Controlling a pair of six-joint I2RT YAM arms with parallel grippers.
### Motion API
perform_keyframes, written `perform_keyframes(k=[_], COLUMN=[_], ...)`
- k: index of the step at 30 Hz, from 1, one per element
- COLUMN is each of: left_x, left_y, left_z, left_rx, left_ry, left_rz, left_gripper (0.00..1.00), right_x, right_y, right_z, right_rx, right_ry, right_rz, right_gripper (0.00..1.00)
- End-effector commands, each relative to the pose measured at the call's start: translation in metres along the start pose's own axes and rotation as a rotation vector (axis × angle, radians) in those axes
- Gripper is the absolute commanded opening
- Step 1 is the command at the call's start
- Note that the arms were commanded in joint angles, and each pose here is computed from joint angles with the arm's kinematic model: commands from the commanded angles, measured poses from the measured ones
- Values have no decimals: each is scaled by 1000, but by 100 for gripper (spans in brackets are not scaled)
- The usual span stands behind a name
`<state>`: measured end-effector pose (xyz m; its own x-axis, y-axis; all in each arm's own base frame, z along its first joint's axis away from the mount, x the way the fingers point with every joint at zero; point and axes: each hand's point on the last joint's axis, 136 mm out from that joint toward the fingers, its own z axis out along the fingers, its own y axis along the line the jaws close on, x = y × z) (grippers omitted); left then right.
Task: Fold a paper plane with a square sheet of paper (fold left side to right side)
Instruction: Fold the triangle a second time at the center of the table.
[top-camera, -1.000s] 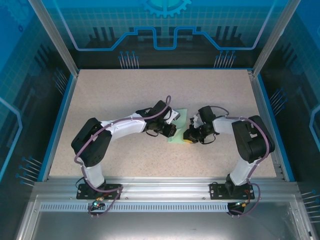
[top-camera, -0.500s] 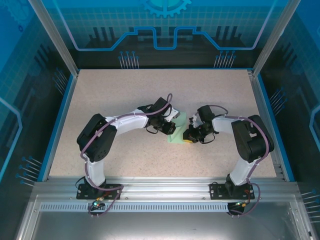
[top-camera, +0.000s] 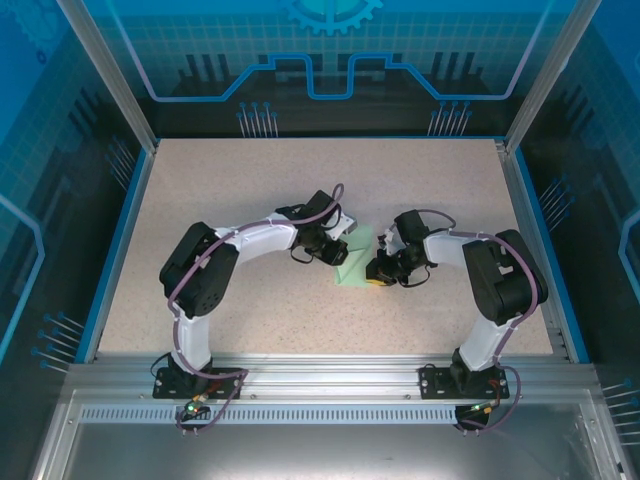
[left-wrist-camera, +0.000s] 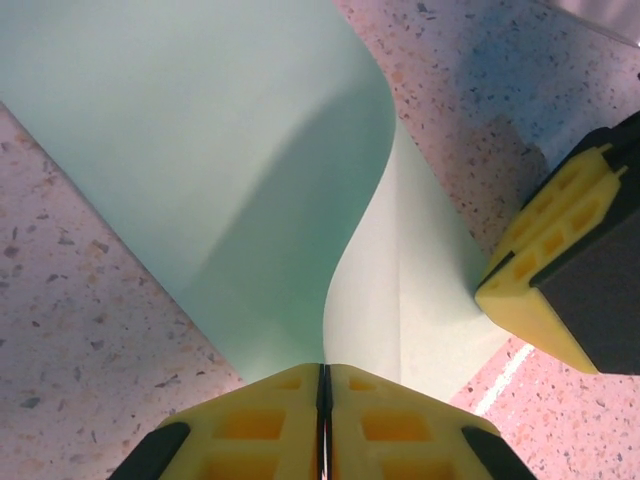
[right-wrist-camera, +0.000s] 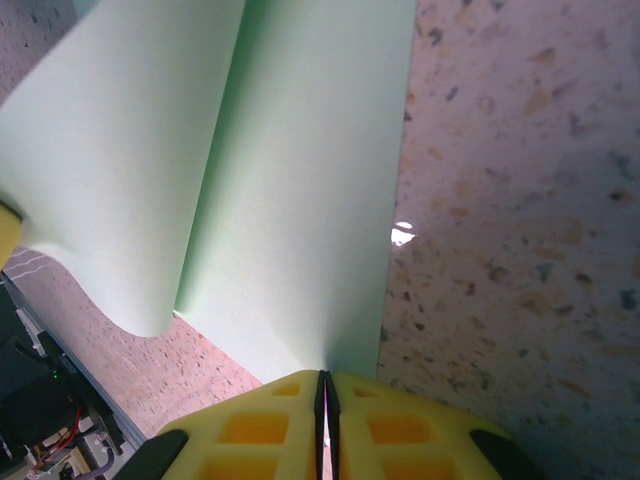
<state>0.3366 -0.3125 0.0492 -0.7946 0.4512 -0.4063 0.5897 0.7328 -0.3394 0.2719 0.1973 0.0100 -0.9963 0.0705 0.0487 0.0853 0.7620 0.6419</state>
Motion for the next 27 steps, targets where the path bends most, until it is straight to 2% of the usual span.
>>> perform_keyframes(k=[1,27], left_x=[-4,-10], left_y=[4,16], left_z=[0,16], left_rx=[-1,-41], left_ry=[12,22], left_rz=[21,25], left_gripper=[12,13], right_x=[11,15], right_y=[-13,-14], right_z=[8,10], right_rx=[66,72], right_ry=[46,63], right_rz=[11,9], right_gripper=[13,13])
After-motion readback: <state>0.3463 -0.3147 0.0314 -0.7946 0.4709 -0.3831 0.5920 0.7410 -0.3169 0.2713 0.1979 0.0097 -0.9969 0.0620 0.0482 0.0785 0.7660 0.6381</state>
